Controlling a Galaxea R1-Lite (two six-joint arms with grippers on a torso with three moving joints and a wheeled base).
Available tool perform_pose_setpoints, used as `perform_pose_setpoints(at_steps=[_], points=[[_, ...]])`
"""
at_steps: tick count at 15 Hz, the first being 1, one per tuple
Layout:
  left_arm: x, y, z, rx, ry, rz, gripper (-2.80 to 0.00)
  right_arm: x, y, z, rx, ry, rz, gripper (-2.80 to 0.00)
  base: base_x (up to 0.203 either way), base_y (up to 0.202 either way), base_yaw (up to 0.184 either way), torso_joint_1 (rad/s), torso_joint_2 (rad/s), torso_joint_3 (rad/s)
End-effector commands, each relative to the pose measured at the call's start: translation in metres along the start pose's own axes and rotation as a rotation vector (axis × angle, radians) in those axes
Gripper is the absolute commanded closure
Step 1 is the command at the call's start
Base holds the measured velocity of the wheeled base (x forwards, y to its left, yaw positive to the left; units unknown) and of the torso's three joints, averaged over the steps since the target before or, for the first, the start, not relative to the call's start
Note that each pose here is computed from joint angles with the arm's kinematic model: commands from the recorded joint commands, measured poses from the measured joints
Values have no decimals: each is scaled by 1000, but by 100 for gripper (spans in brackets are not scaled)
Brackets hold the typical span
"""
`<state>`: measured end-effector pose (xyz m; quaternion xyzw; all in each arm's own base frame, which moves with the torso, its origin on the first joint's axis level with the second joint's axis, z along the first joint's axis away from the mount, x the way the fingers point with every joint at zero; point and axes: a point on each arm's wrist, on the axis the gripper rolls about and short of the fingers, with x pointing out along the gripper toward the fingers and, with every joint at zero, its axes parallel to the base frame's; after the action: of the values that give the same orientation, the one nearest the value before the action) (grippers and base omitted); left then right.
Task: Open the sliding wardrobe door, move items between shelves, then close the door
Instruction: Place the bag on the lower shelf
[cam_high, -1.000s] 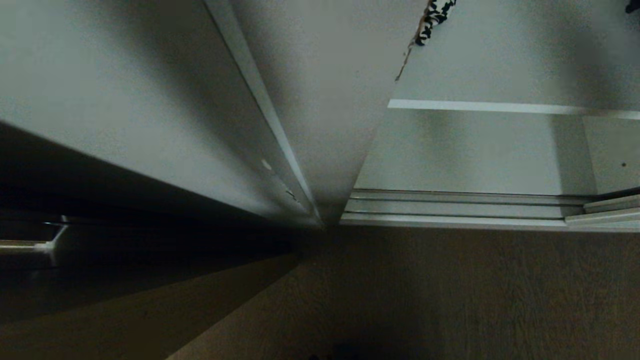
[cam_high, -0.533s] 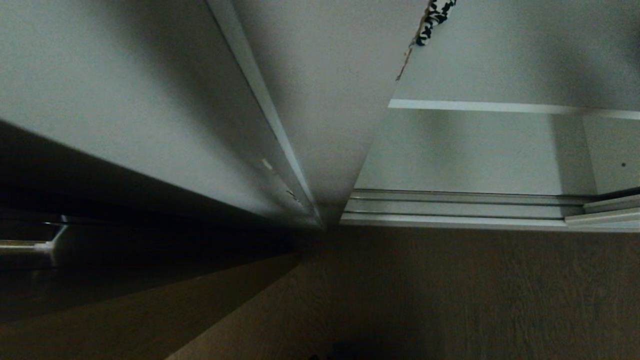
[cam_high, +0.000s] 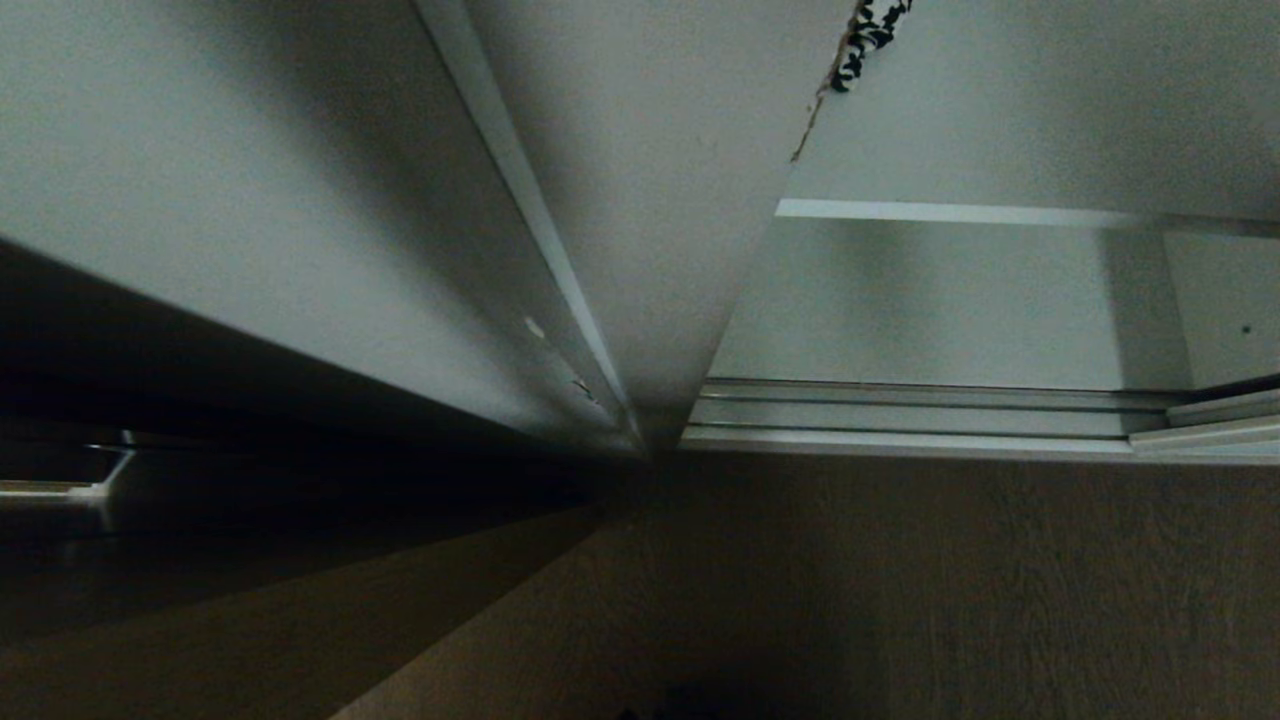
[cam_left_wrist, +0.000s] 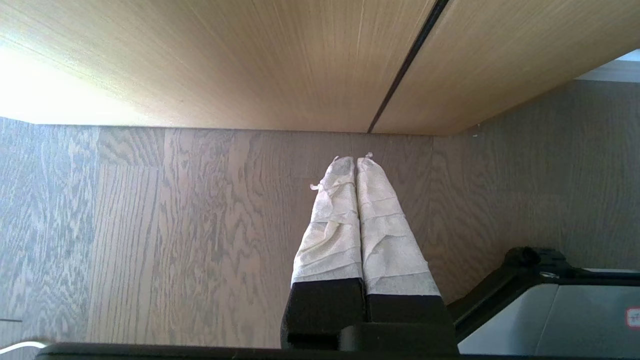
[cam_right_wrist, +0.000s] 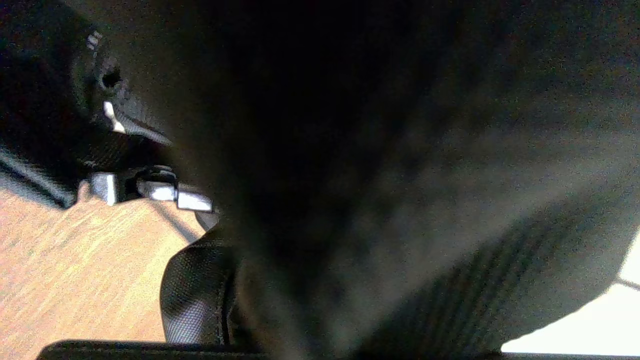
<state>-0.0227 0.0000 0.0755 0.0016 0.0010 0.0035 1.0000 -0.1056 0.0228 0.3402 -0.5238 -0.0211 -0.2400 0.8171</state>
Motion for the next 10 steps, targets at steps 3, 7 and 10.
perform_pose_setpoints(at_steps=[3, 7, 10], points=[[0, 0, 0, 0, 0, 1, 0, -31, 20, -24, 7, -9, 22, 0, 0, 0, 0, 0, 0, 0], [0, 0, 0, 0, 0, 1, 0, -27, 45, -37, 2, 33, 103, 0, 0, 0, 0, 0, 0, 0], [0, 0, 0, 0, 0, 1, 0, -13, 63, -43, -13, 68, 161, 0, 0, 0, 0, 0, 0, 0]])
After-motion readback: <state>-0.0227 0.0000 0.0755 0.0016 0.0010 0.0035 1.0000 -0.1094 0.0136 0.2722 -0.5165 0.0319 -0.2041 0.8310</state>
